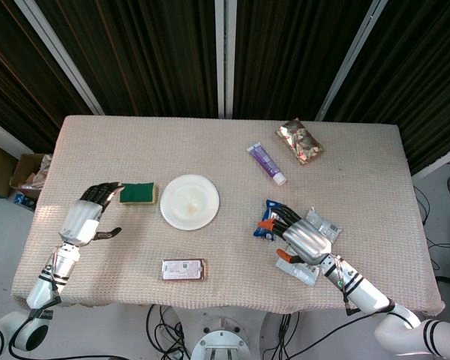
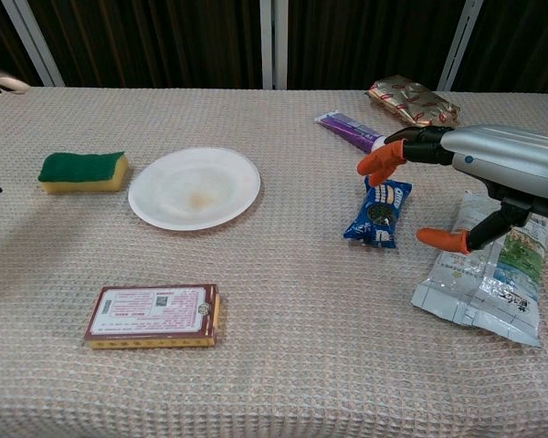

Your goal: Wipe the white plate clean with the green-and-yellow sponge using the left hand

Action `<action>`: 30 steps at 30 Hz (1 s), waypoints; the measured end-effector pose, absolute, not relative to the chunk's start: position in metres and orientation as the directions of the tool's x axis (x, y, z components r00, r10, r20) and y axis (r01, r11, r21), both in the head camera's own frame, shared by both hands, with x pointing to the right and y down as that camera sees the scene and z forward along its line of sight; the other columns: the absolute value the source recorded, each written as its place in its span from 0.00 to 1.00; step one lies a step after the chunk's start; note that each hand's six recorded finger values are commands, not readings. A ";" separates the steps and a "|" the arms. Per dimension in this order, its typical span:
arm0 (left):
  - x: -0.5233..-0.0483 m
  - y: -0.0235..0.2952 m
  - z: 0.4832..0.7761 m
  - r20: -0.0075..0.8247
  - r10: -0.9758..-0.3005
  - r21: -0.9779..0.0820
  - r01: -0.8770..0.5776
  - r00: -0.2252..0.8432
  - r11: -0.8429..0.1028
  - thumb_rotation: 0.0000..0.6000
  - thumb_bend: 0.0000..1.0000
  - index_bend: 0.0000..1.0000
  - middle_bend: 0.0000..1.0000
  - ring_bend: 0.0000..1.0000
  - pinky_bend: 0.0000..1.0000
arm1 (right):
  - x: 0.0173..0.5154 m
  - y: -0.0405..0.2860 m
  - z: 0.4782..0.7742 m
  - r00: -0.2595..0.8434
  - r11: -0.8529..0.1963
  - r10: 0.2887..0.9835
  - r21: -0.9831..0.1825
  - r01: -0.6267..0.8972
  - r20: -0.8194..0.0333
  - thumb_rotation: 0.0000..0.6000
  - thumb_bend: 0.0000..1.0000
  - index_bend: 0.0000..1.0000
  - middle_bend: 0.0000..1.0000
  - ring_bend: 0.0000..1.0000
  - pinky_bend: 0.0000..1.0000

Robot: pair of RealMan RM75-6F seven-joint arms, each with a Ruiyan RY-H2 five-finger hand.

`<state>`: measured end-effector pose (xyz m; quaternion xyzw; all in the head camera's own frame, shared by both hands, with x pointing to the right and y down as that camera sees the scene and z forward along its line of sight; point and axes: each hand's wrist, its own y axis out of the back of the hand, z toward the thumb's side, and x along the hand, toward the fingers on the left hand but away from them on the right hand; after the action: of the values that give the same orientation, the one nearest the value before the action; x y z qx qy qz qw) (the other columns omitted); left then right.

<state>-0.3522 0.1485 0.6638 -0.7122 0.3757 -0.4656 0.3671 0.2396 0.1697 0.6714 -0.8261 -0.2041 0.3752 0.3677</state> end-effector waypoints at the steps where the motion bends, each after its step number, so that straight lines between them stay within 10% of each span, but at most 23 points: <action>1: -0.352 0.149 0.664 0.389 -0.876 -0.872 -0.192 0.284 -0.450 1.00 0.12 0.14 0.13 0.12 0.16 | 0.240 0.170 0.671 0.635 -0.647 0.613 -0.760 0.060 -0.471 1.00 0.28 0.19 0.22 0.00 0.02; 17: -0.356 0.148 0.667 0.413 -0.870 -0.865 -0.185 0.269 -0.467 1.00 0.12 0.14 0.13 0.12 0.16 | 0.245 0.167 0.663 0.622 -0.623 0.637 -0.779 0.066 -0.457 1.00 0.28 0.19 0.22 0.00 0.02; 30: -0.333 0.100 0.692 0.574 -0.793 -0.785 -0.139 0.205 -0.604 1.00 0.10 0.12 0.10 0.12 0.16 | 0.327 0.153 0.581 0.446 -0.414 0.823 -0.909 0.049 -0.351 1.00 0.28 0.19 0.22 0.00 0.02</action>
<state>-0.3335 0.1001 0.6921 -0.7146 0.3259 -0.5396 0.3032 0.3272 0.1526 0.5811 -0.7220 -0.3022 0.4312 0.4489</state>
